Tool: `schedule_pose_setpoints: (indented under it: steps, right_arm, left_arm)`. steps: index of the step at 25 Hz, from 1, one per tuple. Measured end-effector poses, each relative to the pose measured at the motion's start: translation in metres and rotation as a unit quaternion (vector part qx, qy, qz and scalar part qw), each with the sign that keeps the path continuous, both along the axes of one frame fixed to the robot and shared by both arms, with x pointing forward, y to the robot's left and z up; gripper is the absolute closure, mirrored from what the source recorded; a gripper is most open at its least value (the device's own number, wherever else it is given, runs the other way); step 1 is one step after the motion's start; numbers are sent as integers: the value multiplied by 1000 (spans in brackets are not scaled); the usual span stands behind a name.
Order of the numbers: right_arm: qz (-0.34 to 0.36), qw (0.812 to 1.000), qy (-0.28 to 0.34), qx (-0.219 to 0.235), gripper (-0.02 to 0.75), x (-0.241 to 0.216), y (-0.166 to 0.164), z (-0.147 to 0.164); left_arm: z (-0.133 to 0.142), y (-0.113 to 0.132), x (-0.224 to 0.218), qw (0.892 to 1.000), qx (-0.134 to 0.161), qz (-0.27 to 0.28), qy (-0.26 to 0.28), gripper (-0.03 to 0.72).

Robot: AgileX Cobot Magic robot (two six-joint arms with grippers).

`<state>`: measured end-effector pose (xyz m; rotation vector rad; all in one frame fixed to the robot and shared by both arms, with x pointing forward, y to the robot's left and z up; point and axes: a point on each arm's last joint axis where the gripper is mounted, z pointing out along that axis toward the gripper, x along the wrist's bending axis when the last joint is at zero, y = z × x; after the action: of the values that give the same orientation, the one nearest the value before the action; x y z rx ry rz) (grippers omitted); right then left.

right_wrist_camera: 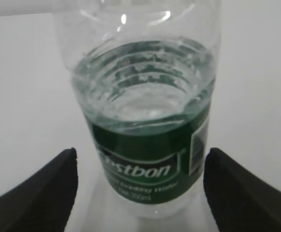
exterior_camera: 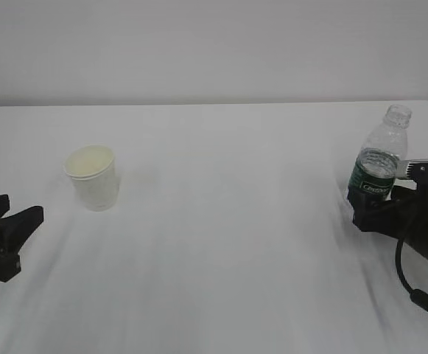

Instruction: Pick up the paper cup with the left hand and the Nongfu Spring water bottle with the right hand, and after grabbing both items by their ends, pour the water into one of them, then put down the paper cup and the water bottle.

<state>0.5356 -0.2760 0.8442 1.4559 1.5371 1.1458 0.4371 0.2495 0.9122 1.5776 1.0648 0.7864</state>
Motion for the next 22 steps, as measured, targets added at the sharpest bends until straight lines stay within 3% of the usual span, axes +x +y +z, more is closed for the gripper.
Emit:
schedule_pose_setpoints:
  steps: [13, 22]
  right_arm:
    - [-1, 999, -38, 2, 134, 26, 1, 6]
    - [-1, 999, -32, 2, 144, 33, 2, -4]
  left_arm:
    - [-1, 0, 0, 1000, 0, 0, 2, 267]
    - [-1, 0, 0, 1000, 0, 1, 2, 267]
